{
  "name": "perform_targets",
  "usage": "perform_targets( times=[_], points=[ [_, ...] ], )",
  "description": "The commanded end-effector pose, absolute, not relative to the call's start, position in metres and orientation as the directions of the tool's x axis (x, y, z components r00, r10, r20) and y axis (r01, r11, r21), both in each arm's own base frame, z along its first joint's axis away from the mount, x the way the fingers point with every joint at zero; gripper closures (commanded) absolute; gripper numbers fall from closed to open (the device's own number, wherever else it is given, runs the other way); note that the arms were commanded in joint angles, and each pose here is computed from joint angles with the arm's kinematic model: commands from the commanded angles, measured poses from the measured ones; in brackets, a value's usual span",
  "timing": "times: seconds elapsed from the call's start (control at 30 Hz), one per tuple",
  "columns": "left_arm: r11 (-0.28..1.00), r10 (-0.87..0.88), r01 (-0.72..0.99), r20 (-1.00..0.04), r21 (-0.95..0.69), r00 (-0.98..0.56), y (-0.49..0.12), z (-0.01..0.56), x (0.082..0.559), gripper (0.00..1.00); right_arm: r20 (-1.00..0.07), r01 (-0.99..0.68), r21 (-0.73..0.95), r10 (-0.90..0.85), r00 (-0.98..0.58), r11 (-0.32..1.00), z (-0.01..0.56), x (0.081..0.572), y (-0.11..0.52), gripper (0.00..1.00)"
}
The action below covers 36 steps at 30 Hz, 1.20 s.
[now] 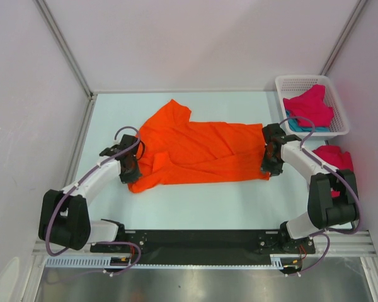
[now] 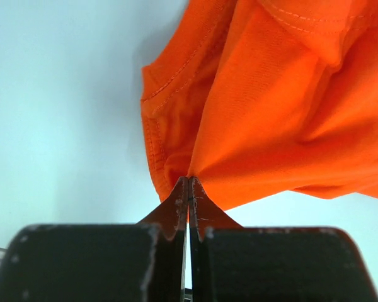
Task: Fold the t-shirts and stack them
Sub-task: Fold the flattened tshirt in 1/3 of the way
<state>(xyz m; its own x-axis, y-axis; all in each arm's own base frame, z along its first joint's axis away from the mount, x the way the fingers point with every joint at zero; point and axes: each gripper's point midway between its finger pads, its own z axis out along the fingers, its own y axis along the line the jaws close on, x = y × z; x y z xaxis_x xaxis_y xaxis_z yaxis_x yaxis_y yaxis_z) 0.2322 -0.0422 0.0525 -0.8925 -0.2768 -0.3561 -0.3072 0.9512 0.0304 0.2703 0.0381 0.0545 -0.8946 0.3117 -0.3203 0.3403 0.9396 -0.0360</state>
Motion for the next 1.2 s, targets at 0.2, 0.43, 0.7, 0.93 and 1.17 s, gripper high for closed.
perform_targets(
  times=[0.2,0.43,0.7,0.93,1.17],
  points=[
    [0.948,-0.280,-0.317,-0.410,0.023,-0.868,-0.030,0.078,0.244,1.00,-0.340,0.361,-0.044,0.326,-0.882,0.932,0.050,0.277,0.034,0.65],
    [0.946,-0.294,-0.324,-0.422,0.001,-0.858,-0.025,0.086,0.251,1.00,-0.336,0.368,-0.071,0.326,-0.884,0.927,0.041,0.282,0.029,0.63],
    [0.944,-0.296,-0.331,-0.422,0.012,-0.857,-0.018,0.086,0.254,1.00,-0.306,0.379,-0.075,0.340,-0.889,0.922,0.026,0.282,0.028,0.73],
    [0.942,-0.301,-0.337,-0.420,0.010,-0.856,-0.012,0.087,0.254,1.00,-0.306,0.395,-0.089,0.352,-0.885,0.914,0.024,0.278,0.024,1.00],
    [0.942,-0.301,-0.335,-0.417,0.010,-0.858,-0.009,0.086,0.255,1.00,-0.319,0.421,-0.122,0.367,-0.874,0.899,0.026,0.271,0.013,1.00]
  ],
)
